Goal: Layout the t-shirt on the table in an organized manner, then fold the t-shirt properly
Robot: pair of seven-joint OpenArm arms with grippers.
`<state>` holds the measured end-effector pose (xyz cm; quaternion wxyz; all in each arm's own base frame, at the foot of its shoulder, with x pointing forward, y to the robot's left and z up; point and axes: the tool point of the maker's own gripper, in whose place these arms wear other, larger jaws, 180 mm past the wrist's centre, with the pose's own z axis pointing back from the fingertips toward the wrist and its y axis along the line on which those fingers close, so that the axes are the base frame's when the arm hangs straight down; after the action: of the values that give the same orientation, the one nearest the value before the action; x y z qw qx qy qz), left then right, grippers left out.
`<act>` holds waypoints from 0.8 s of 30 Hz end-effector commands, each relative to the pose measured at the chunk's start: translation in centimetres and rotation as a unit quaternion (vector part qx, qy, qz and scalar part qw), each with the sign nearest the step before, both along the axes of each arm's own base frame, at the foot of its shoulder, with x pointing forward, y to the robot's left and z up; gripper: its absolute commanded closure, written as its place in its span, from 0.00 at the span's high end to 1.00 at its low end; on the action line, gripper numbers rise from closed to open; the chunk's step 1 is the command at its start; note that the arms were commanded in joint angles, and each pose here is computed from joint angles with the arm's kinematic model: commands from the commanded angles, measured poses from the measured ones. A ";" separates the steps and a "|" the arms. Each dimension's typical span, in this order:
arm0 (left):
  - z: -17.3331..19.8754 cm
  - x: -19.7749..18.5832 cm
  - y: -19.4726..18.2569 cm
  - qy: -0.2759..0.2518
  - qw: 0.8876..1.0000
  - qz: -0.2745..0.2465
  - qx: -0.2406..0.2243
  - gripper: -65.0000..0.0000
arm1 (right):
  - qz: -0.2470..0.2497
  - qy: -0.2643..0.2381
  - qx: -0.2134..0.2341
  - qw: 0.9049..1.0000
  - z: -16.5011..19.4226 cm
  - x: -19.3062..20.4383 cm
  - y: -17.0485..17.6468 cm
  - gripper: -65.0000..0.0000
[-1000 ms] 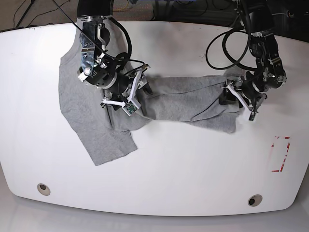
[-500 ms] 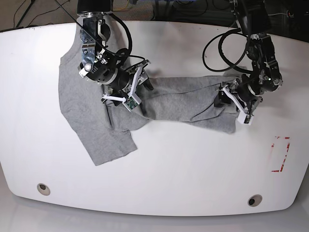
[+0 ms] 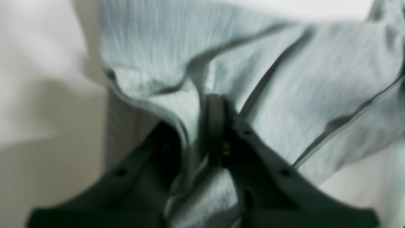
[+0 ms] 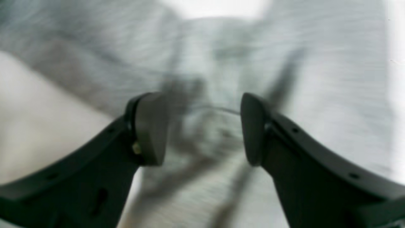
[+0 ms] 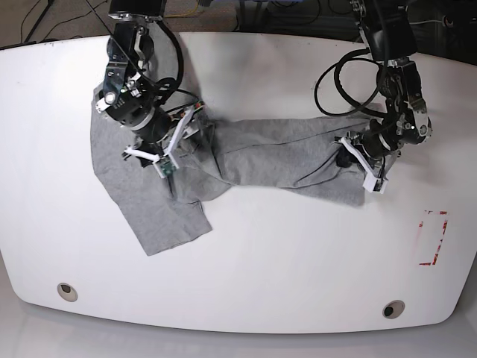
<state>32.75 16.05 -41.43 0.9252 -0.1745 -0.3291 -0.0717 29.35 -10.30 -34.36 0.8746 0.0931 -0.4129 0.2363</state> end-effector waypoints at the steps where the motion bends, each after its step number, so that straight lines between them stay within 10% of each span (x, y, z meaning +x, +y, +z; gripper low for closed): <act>1: 1.6 1.3 0.1 -0.029 1.000 -0.001 -0.003 0.02 | -0.024 -0.043 0.001 0.999 2.5 0.9 -1.6 0.53; 13: 6.0 2.5 0.1 -0.094 0.995 -0.010 0.019 0.01 | -0.184 -0.042 -0.037 0.981 3.1 -0.9 -12.8 0.53; 24: 8.7 3.8 0.4 -0.109 0.993 -0.020 0.042 0.01 | -0.312 0.049 -0.080 0.945 1.4 -6.6 -20.9 0.54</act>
<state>35.11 16.45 -35.15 0.9058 -0.1338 -0.3850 -0.1160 22.25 -30.65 -34.12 0.9355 -0.0912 -0.3407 -0.0215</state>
